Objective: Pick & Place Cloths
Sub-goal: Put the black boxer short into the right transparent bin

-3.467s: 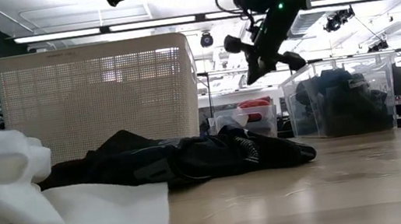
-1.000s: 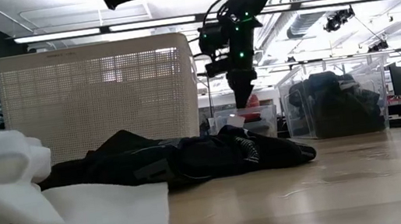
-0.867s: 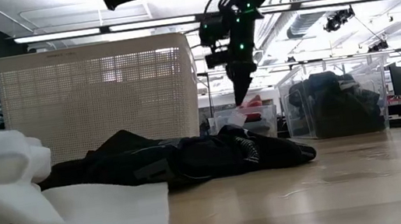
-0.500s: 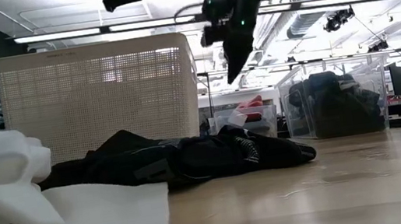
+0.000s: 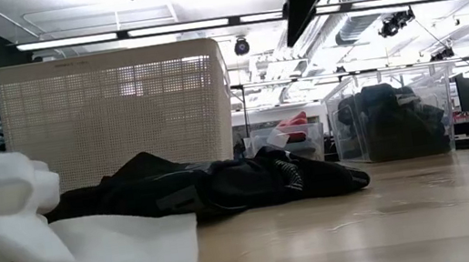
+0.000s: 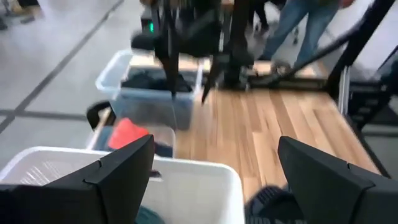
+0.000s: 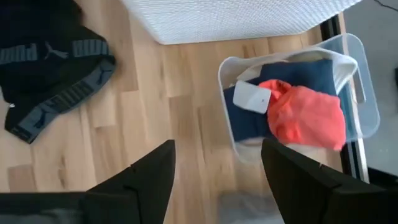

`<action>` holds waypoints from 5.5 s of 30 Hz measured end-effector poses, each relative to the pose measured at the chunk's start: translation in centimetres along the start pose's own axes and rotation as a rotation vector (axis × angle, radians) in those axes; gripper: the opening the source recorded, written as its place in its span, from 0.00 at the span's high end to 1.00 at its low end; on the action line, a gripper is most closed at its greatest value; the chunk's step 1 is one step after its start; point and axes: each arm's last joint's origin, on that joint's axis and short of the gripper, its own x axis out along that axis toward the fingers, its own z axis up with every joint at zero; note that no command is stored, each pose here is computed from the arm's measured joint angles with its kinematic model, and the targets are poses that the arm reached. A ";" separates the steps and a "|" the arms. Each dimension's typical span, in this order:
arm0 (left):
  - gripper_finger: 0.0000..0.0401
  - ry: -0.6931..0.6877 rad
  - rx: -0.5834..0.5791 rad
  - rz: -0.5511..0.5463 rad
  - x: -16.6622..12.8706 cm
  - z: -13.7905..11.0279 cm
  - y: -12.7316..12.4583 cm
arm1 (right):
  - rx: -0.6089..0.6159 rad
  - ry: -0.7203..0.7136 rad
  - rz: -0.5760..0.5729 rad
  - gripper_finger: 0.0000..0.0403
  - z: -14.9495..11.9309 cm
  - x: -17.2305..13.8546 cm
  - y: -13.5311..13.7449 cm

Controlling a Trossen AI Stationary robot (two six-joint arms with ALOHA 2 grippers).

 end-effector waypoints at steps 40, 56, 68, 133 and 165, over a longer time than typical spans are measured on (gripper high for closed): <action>0.16 0.501 0.122 -0.251 9.8 -12.7 -20.0 | 0.431 -0.135 -0.085 0.44 -5.0 -5.4 21.9; 0.16 0.634 0.222 -0.049 17.5 -19.0 -21.6 | 0.536 -0.251 0.116 0.44 -5.6 -5.3 27.7; 0.16 0.705 0.249 0.000 20.4 -22.7 -22.1 | 0.578 -0.256 0.106 0.44 -5.3 -4.2 28.4; 0.92 0.308 0.414 -0.005 12.4 -4.2 -19.3 | 0.346 -0.406 -0.052 0.44 -4.4 -1.2 30.8; 0.92 0.076 0.265 0.006 13.8 -1.5 -15.8 | 0.664 -0.542 -0.151 0.21 -5.6 -7.4 24.1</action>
